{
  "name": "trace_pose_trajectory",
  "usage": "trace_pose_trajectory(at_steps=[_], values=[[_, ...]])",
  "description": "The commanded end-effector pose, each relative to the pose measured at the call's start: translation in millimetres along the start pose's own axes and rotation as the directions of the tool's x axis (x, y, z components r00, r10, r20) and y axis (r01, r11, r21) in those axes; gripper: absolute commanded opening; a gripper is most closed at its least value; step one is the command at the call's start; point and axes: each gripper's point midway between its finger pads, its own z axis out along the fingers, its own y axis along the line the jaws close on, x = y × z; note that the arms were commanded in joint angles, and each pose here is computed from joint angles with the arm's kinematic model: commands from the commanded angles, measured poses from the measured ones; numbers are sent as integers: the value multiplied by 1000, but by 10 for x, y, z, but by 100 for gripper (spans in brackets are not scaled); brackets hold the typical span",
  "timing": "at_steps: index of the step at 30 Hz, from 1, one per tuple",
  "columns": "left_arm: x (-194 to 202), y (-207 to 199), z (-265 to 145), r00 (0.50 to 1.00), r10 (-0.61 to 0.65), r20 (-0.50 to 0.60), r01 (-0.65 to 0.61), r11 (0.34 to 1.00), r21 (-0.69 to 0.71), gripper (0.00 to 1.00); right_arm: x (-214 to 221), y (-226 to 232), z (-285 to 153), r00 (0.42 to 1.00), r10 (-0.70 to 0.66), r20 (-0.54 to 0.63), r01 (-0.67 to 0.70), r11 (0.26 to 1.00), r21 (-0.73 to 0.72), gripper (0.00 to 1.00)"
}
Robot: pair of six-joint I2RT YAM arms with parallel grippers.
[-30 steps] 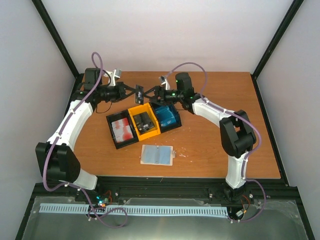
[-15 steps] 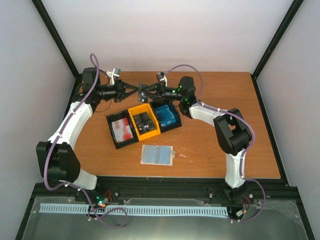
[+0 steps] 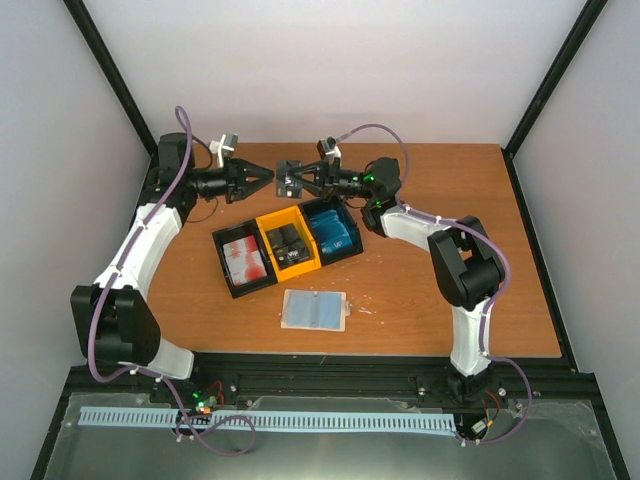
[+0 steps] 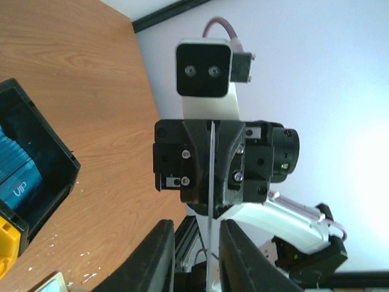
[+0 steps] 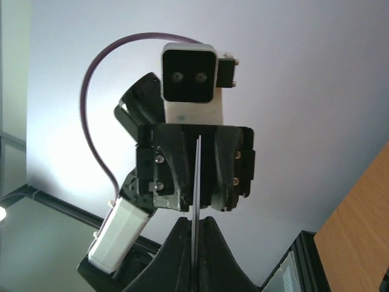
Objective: Put the credit cards into the card holder
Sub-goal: Pick up the credit card from the storage box.
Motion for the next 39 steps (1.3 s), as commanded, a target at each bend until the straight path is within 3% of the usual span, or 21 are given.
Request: trace_pose_trajectory(at_steps=[1,6,10,12,17,22,39], values=[[94,-261,-81,997,61,-45,-57,994,95,28,118,394,-57,999,-15,-43,10,995,-102,3],[180,-410,-116,993,88,-74,-74,982,174,40,227,517,-83,996,0,-90,-12,991,-131,3],[211,-535,-149,989,129,-74,-111,971,209,59,254,523,-74,995,1,-103,-13,993,-121,3],[225,-566,-147,987,143,-73,-124,969,216,62,257,548,-61,994,-3,-109,-11,992,-127,3],[294,-610,-62,981,161,-104,-132,962,240,61,277,658,2,992,-16,-128,-4,988,-155,3],[336,-623,-46,977,182,-112,-148,955,255,53,258,836,11,992,-11,-128,-17,977,-214,3],[411,-590,11,973,189,-132,-146,949,278,51,284,1134,44,988,-21,-151,-26,953,-301,3]])
